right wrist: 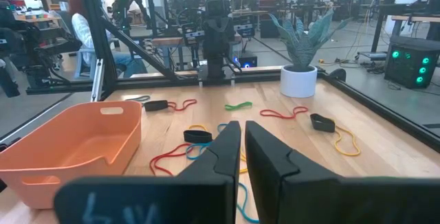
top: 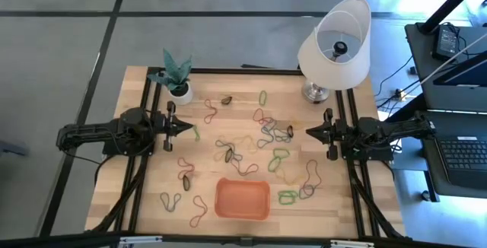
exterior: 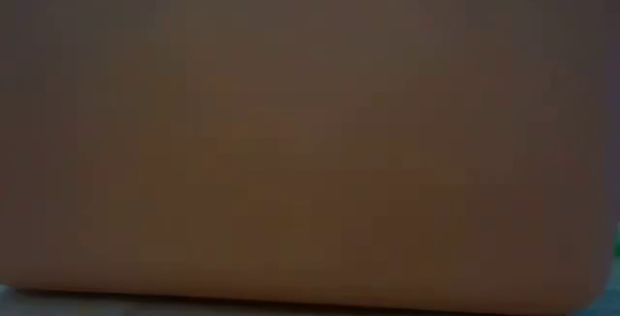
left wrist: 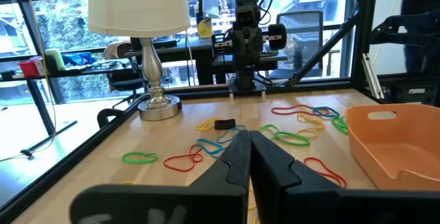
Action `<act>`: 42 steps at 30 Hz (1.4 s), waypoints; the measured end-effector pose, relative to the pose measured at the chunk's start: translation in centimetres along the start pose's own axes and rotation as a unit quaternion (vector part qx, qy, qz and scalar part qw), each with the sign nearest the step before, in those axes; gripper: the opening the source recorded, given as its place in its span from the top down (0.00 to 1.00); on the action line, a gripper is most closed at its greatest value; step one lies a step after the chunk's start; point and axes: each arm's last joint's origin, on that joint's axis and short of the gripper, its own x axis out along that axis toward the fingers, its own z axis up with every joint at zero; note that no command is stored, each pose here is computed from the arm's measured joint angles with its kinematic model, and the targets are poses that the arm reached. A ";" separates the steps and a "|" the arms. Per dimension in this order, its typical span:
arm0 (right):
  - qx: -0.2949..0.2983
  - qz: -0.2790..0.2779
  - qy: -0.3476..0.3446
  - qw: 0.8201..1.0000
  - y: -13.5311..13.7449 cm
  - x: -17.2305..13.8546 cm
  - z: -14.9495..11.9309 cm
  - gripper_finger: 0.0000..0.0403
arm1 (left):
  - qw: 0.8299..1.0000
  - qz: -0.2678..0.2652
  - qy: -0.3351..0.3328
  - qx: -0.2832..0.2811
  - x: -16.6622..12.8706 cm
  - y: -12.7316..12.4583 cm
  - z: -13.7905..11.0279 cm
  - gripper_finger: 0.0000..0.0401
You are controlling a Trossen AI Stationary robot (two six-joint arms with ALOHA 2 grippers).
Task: Pick and place rubber bands into bin
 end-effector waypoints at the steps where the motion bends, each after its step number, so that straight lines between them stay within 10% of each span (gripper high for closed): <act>1: 0.000 0.000 0.000 1.000 0.0 0.0 0.0 0.93 | 1.000 0.000 0.000 0.000 0.0 0.0 0.0 1.00; 29: 0.073 0.058 -0.053 0.994 0.5 0.2 3.2 0.99 | 1.000 0.000 0.000 0.000 0.0 0.0 0.0 1.00; 42: 0.038 -0.117 0.070 0.990 1.2 5.2 12.7 1.00 | 1.000 0.000 0.000 0.000 0.0 0.0 0.0 1.00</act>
